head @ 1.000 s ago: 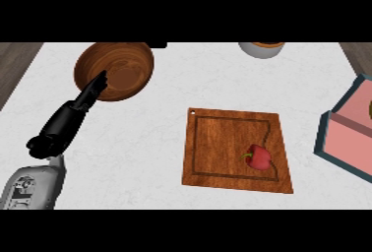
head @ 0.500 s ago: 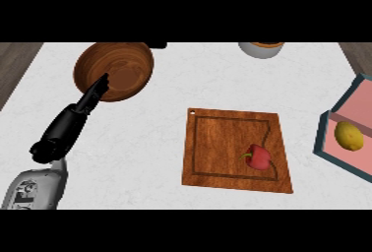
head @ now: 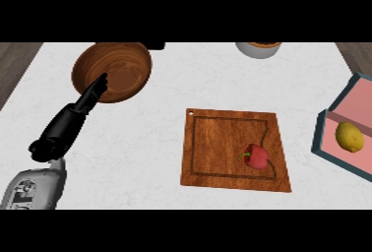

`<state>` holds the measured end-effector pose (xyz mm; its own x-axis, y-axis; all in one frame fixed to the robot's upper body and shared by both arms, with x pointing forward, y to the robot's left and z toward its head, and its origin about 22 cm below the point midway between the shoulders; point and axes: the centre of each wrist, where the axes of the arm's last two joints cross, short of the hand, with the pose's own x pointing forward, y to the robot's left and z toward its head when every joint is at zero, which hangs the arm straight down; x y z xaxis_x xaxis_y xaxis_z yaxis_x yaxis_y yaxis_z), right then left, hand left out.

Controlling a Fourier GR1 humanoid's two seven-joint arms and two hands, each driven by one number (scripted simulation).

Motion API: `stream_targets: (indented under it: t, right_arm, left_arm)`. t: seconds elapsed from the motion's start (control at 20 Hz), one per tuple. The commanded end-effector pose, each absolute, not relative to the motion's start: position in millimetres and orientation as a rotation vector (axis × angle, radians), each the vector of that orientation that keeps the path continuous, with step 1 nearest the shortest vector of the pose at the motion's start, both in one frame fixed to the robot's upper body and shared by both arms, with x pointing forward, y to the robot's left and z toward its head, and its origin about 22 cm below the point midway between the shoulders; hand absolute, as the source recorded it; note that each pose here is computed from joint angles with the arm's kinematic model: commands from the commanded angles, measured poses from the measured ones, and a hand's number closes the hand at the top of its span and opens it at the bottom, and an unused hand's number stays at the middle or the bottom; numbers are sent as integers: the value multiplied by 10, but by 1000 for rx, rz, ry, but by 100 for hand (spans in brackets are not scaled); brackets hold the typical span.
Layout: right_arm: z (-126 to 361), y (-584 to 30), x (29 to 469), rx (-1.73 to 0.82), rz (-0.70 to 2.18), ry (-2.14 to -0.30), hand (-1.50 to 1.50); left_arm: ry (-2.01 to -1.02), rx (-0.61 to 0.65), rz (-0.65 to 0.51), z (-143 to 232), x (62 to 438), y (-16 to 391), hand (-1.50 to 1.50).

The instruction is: Pick the lemon from the cutting board and place it in the cardboard box

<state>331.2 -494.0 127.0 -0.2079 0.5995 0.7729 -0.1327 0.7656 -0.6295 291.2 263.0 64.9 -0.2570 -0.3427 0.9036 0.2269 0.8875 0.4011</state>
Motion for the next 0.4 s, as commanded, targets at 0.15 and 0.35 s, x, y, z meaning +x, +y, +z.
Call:
stream_targets:
  t: [0.15, 0.35]
  right_arm:
    - [1438, -5272, 3285, -90, 217, -1709, -150]
    - [1457, -5503, 3098, -148, 83, -1738, -150]
  left_arm:
    - [-1771, 100, -547, 716, 2966, 2660, 0]
    - [-1773, 65, -560, 685, 2954, 2602, 0]
